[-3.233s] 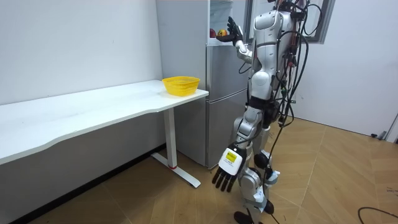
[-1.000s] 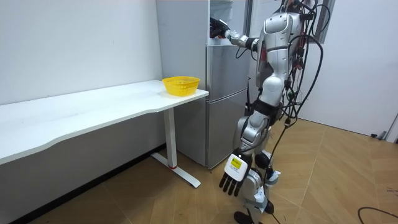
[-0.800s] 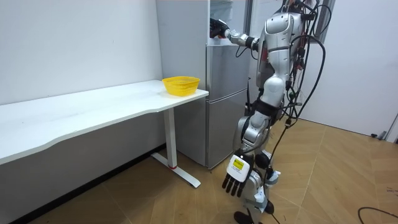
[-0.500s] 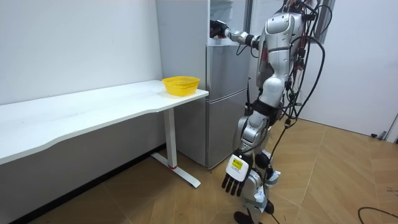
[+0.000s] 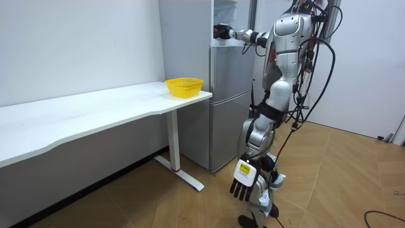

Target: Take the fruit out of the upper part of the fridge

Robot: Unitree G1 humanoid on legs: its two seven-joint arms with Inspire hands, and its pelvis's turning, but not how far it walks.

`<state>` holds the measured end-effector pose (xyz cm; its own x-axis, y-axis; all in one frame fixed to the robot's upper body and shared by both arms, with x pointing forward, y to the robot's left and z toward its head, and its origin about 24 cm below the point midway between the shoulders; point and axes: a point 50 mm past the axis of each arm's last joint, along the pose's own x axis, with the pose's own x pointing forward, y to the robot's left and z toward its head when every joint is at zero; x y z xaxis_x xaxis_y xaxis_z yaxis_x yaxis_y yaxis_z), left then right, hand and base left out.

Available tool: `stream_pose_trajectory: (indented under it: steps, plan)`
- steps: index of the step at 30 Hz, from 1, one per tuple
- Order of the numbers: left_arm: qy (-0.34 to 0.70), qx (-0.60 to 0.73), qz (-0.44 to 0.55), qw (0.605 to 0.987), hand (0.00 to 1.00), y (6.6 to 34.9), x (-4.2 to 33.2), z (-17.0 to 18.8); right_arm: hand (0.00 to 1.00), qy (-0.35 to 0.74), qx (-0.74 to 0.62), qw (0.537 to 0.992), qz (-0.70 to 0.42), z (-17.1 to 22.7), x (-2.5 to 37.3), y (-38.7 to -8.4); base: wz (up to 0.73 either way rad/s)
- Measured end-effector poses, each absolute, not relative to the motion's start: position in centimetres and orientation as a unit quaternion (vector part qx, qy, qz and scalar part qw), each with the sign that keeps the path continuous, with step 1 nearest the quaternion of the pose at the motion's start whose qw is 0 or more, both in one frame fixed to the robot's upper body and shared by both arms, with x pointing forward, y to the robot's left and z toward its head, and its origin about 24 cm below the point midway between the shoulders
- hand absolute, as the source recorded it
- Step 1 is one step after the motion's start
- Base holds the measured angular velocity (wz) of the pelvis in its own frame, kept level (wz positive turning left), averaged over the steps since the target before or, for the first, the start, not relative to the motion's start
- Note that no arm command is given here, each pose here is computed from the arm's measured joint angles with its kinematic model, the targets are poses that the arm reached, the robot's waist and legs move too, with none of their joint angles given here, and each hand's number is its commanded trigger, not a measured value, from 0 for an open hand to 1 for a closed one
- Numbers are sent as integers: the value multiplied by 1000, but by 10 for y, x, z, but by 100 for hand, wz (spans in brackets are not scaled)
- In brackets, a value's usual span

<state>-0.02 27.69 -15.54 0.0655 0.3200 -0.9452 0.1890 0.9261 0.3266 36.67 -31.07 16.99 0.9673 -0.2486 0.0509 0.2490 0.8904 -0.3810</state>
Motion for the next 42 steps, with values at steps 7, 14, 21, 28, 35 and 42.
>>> stream_pose_trajectory:
  steps: [7,14,21,28,35,42]
  plan:
    - [677,189,44,710,0,276,5,-156,100,-13,-201,970,-139,181,367,-316,-3]
    - [673,192,44,713,0,276,9,-156,100,-25,-192,971,-138,185,368,-315,0]
    - [667,197,47,717,0,278,12,-155,100,-52,-196,969,-142,192,366,-307,0]
    - [662,204,62,719,0,278,9,-155,100,-129,-213,952,-179,197,346,-282,-4]
    - [636,223,76,734,0,275,10,-155,100,-268,-177,928,-190,206,297,-238,-5]
    - [649,217,74,725,0,269,-4,-159,100,-416,-175,865,-218,236,262,-212,-7]
